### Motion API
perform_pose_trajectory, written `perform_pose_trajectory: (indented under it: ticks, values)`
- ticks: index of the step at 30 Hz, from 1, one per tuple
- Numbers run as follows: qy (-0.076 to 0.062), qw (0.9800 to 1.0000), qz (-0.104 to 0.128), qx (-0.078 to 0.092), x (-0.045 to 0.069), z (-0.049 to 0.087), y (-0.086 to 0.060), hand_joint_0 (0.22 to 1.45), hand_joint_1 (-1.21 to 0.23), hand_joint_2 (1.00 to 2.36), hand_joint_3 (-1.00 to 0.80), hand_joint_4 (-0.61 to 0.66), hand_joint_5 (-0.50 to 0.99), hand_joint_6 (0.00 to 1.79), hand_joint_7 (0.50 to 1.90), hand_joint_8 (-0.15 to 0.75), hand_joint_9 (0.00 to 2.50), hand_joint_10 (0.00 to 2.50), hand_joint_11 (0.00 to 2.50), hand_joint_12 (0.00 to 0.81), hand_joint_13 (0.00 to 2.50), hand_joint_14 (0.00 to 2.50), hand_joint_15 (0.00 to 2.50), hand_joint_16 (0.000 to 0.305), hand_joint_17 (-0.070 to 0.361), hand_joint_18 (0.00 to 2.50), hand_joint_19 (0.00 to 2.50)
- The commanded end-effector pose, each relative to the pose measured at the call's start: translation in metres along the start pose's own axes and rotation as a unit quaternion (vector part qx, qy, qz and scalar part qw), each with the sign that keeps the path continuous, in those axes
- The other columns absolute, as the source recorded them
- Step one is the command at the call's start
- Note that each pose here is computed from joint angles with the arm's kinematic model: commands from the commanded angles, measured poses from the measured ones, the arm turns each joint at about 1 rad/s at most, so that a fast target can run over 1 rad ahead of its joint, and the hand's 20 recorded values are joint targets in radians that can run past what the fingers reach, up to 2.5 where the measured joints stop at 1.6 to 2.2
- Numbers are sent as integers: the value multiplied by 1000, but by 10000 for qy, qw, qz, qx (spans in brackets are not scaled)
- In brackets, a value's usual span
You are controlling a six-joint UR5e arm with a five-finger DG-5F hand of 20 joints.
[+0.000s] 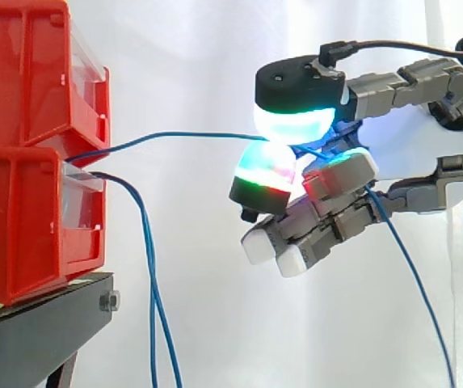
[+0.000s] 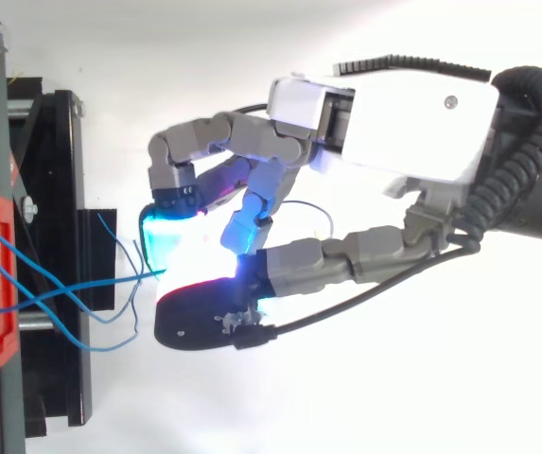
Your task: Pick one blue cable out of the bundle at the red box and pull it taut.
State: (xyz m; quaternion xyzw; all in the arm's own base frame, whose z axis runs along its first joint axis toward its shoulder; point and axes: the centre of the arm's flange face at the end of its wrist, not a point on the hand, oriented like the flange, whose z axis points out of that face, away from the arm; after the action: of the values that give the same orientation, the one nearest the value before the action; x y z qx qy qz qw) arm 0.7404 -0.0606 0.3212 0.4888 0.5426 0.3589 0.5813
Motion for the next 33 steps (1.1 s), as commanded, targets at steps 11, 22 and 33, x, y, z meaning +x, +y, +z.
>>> perform_pose_trajectory:
  ticks: [11, 22, 33]
  values:
    - [24, 9999, 102, 32, 1, -1, -1, 614, -788, 1006, 52, 211, -47, 580, 1241, 314, 537, 7, 405, 388, 0, 3, 113, 61, 137, 0, 0]
    - [26, 9999, 99, 39, 1, -1, -2, 601, -780, 1003, 37, 231, -47, 578, 1266, 316, 496, 6, 351, 396, 0, 3, 107, 63, 141, 0, 6]
    - [31, 9999, 102, 31, 1, -1, -2, 533, -760, 1012, -245, 191, -70, 628, 1201, 315, 566, 9, 435, 365, 0, 4, 122, 55, 123, 0, 56]
